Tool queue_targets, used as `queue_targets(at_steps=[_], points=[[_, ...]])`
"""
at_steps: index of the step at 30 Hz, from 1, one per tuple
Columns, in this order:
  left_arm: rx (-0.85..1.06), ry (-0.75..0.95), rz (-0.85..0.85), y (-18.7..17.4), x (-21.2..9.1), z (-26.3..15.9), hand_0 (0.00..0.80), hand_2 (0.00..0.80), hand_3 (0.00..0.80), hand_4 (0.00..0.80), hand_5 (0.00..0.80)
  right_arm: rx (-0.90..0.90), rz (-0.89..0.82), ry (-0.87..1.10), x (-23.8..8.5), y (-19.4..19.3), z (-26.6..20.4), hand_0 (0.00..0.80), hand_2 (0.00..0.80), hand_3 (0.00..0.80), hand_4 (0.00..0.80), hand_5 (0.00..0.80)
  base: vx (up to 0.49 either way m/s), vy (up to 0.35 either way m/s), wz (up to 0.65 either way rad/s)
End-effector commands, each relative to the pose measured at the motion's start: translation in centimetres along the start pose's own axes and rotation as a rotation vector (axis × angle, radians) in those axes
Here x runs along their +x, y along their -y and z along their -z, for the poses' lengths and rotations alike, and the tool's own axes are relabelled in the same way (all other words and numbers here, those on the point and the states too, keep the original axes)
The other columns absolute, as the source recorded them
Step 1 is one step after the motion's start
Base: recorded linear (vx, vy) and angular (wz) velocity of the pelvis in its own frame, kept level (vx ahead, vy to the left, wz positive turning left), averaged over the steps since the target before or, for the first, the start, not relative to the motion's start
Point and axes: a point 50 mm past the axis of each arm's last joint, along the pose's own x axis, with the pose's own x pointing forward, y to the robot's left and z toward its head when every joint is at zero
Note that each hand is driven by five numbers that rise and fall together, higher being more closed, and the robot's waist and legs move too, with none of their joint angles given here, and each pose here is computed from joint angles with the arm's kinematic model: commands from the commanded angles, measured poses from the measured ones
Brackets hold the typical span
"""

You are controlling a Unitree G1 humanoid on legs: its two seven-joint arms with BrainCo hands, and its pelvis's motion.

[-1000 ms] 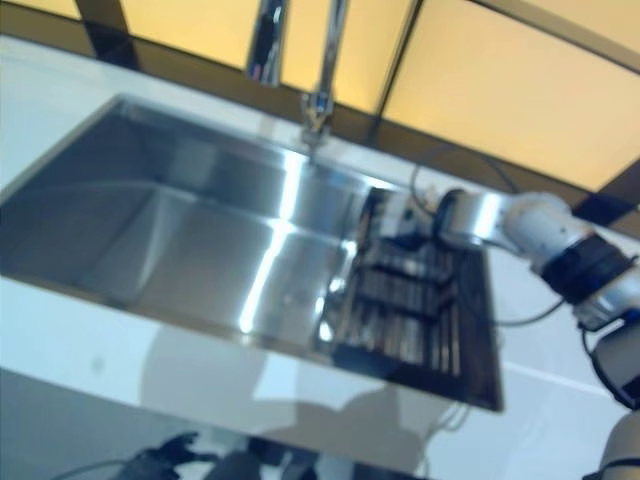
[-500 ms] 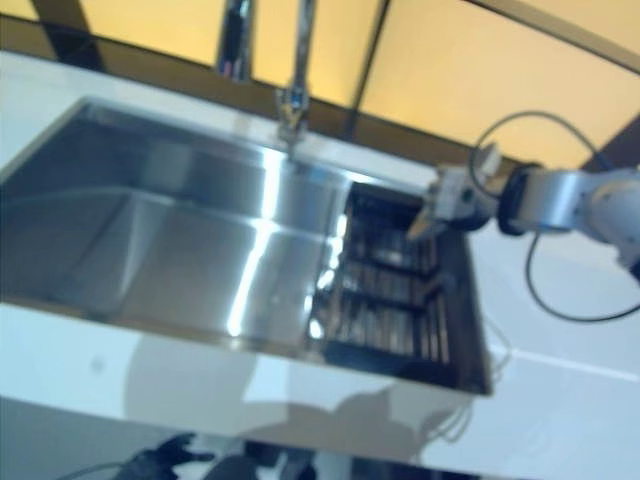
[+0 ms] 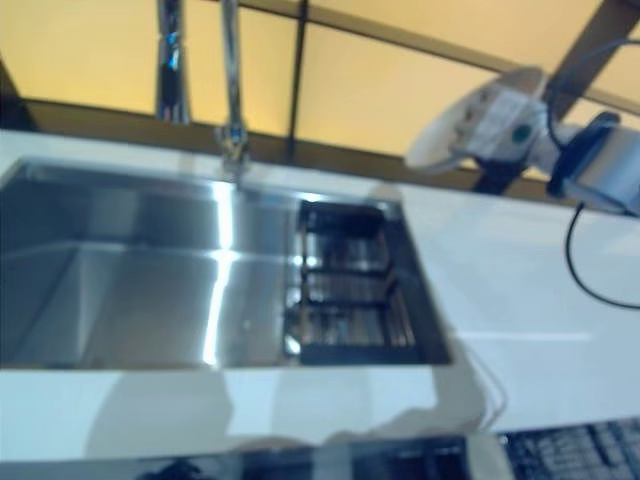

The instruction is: Take plates into dishwasher

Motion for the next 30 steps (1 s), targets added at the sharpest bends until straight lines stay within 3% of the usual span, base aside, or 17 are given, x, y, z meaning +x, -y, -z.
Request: queue_targets(at_steps=[1,10,16,25,30], points=[[-0.021,0.055,-0.032,-1.2,0.1,-1.3,0.0,0.0,0.0,0.0,0.0,0.062,0.171,-0.395,-3.7,1.7,6.7,0.8,0.8,0.8,0.8,0.8,0.067,0.152,-0.14],[-0.033,-0.008,-0.002,-0.3,-0.1,0.8,0.0,0.0,0.0,0.0,0.0,0.455,0.569,-0.769,-10.4,1.7,9.1,0.8,0.8,0.8,0.8,0.8,0.092,0.115,-0.19],[-0.045,-0.043,-0.001,-0.6,-0.3,1.9,0.0,0.0,0.0,0.0,0.0,0.703,0.68,-0.891,-14.0,-0.6,6.6,0.8,0.8,0.8,0.8,0.8,0.069,0.003,-0.75],[-0.087,-0.006,-0.047,-1.7,-0.1,0.5,0.0,0.0,0.0,0.0,0.0,0.877,0.669,-0.834,-12.8,-1.9,3.6,0.8,0.8,0.8,0.8,0.8,-0.095,-0.165,-0.9],[-0.113,0.018,-0.089,-3.1,-0.1,-0.7,0.0,0.0,0.0,0.0,0.0,0.986,0.639,-0.778,-11.4,-2.8,2.3,0.8,0.8,0.8,0.8,0.8,-0.311,-0.594,-0.54]])
